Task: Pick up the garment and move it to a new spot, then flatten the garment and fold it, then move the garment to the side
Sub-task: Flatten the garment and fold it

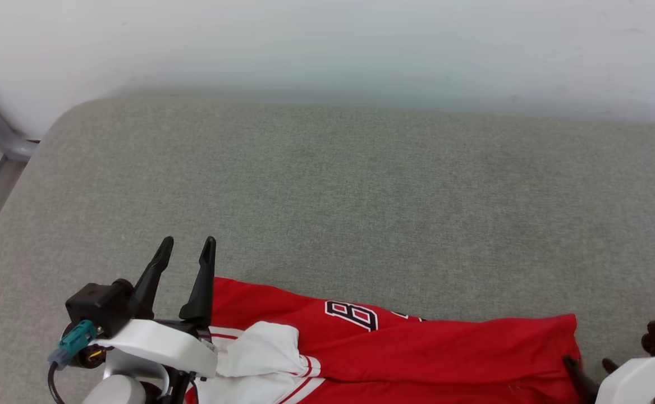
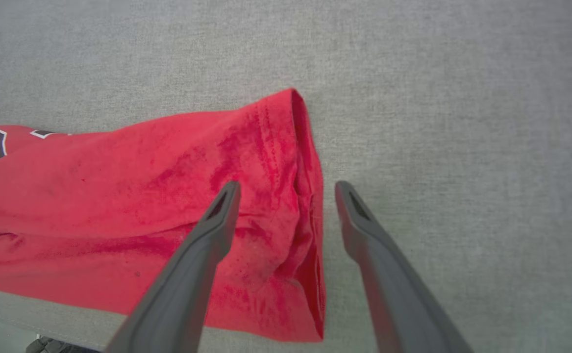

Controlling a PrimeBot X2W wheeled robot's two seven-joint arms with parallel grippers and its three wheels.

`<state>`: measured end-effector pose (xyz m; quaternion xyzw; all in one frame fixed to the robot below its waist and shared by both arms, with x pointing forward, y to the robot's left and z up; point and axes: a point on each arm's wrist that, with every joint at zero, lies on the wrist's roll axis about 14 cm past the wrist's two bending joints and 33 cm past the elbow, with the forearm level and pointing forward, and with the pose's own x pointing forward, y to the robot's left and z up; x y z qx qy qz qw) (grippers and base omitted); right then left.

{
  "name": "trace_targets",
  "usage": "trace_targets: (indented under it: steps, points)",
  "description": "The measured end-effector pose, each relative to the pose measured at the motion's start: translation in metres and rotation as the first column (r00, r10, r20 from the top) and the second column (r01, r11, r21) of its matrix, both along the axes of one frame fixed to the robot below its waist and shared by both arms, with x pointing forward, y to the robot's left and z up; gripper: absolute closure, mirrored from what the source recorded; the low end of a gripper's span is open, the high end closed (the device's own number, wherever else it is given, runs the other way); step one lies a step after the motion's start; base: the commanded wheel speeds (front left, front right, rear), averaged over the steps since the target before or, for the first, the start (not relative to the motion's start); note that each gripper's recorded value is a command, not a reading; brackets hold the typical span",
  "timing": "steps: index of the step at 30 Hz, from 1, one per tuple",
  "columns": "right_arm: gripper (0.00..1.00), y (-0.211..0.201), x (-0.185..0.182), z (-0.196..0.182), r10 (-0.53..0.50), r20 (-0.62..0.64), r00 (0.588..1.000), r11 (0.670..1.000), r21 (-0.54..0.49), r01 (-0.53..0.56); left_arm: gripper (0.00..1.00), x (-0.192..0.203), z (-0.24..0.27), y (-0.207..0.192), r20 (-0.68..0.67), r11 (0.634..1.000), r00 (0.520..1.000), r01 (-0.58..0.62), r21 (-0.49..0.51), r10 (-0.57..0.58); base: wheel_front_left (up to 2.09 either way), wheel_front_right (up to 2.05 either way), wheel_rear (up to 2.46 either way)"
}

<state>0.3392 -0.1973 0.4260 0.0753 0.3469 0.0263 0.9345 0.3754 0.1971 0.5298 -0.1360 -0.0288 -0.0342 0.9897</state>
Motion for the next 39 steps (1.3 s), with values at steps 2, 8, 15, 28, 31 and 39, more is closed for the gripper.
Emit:
trace_targets:
  steps: [2,8,15,28,31,39]
  points:
    - [0.0,0.006,-0.004,-0.015,0.01,-0.057,0.998,1.0,0.028,-0.008,0.0,-0.001,0.001,0.0,0.013,1.0,1.0,-0.007,0.021,0.007,0.0,0.0,0.0]
    - [0.0,0.015,-0.015,-0.043,0.019,-0.15,0.988,0.998,0.066,-0.01,0.0,-0.003,0.001,-0.004,0.026,0.998,1.0,-0.004,0.055,0.003,0.0,0.0,0.0]
    - [0.0,0.028,-0.028,-0.072,0.043,-0.255,0.966,0.992,0.123,-0.012,0.0,-0.003,-0.006,-0.007,0.017,0.997,1.0,0.002,0.076,-0.003,0.0,0.0,0.0]
    - [1.0,0.042,-0.011,-0.054,0.085,-0.192,0.978,0.984,0.171,-0.052,0.0,-0.009,-0.002,-0.004,0.035,0.993,0.999,0.0,0.119,-0.004,0.0,0.0,0.0]
    - [1.0,0.029,-0.007,-0.042,0.065,-0.153,0.986,0.988,0.147,-0.042,0.0,-0.011,-0.002,-0.001,0.035,0.991,0.999,-0.006,0.13,0.001,0.0,0.0,0.0]
    - [1.0,-0.034,-0.002,-0.013,-0.097,-0.079,0.992,0.992,0.078,0.103,0.0,-0.01,0.003,-0.004,0.052,0.988,0.999,0.001,0.153,-0.009,0.0,0.0,0.0]
